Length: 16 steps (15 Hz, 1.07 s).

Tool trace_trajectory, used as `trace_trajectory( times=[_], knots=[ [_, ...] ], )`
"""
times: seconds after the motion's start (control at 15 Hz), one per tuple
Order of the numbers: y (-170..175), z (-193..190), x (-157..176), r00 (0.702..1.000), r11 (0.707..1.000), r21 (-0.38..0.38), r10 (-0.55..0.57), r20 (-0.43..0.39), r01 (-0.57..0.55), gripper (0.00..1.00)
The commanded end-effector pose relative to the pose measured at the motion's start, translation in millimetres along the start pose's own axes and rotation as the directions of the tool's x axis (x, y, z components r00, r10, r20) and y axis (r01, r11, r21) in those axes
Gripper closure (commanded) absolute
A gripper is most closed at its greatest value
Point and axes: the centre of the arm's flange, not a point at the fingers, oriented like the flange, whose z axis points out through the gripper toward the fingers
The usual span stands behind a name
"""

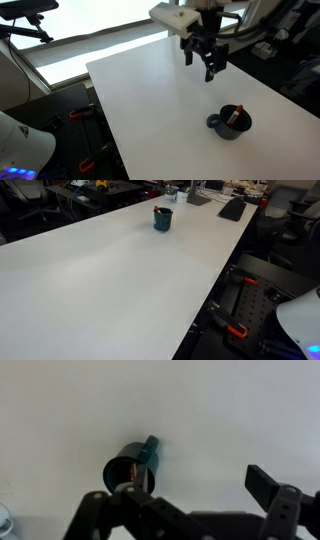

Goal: Take the marker out of the mug and place it on the table to the left of the mug

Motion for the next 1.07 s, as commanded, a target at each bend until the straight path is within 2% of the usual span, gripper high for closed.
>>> trace_trajectory(
  times=[0.0,0.27,0.33,0.6,0.73,1.0],
  knots=[
    [29.8,21.5,25.3,0.997,0.996,-0.02,0.082,-0.001,-0.082,0.0],
    [56.8,44.2,37.7,0.996,0.995,-0.041,0.093,0.004,-0.093,0.0],
    [49.1,36.4,23.0,0.996,0.996,-0.025,0.09,0.016,-0.089,0.0],
    [50.8,43.1,24.3,0.995,0.995,-0.028,0.092,0.025,-0.091,0.0],
    [45.2,48.7,17.8,0.998,0.998,-0.027,0.058,0.003,-0.058,0.0],
    [40.3,73.7,33.4,1.0,1.0,-0.019,0.025,-0.015,-0.025,0.0]
  ],
)
